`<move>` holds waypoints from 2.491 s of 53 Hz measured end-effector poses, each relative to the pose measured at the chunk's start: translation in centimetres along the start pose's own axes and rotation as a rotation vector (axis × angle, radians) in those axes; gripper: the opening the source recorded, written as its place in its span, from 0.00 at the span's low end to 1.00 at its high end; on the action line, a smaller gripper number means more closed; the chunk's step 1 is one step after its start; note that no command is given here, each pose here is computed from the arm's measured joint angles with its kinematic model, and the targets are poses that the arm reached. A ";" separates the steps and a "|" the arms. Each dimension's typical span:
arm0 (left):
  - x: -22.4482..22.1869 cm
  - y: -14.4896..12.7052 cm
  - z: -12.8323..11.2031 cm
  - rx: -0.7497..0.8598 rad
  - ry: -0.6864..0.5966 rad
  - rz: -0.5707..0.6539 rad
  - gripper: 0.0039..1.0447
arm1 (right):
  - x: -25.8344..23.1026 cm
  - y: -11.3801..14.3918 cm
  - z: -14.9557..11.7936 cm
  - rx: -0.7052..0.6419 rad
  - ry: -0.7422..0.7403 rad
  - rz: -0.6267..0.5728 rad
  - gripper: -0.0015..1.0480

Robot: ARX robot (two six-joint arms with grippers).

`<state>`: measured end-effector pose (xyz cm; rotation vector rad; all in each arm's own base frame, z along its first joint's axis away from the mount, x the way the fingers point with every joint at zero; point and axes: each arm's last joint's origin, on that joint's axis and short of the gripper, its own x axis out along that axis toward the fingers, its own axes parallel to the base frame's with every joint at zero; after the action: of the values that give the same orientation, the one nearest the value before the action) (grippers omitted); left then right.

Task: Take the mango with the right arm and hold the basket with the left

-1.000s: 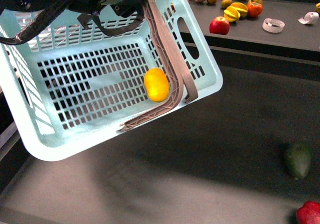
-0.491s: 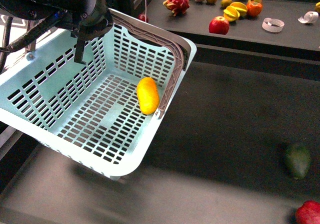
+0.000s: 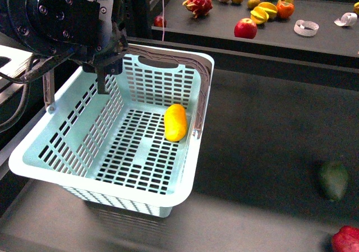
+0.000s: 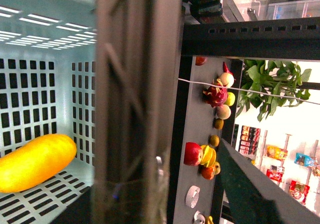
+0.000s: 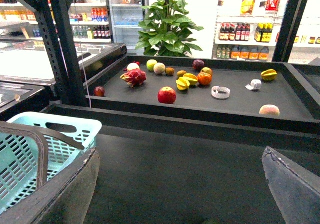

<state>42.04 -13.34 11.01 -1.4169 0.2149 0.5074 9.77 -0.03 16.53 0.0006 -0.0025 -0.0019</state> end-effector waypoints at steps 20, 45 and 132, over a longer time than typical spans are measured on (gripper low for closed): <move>-5.1 -1.8 4.2 0.041 -0.068 -0.004 0.92 | 0.0 0.0 0.0 0.000 0.000 0.000 0.92; -14.1 0.6 15.6 0.361 -0.376 -0.038 0.92 | 0.0 0.0 0.0 0.000 -0.001 0.000 0.92; -26.2 9.0 18.6 1.402 -0.230 -0.527 0.01 | 0.0 0.0 0.0 0.000 -0.001 0.000 0.92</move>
<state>12.11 -0.02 17.40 -0.0097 -0.0242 -0.0020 9.76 -0.02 16.53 0.0006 -0.0032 -0.0015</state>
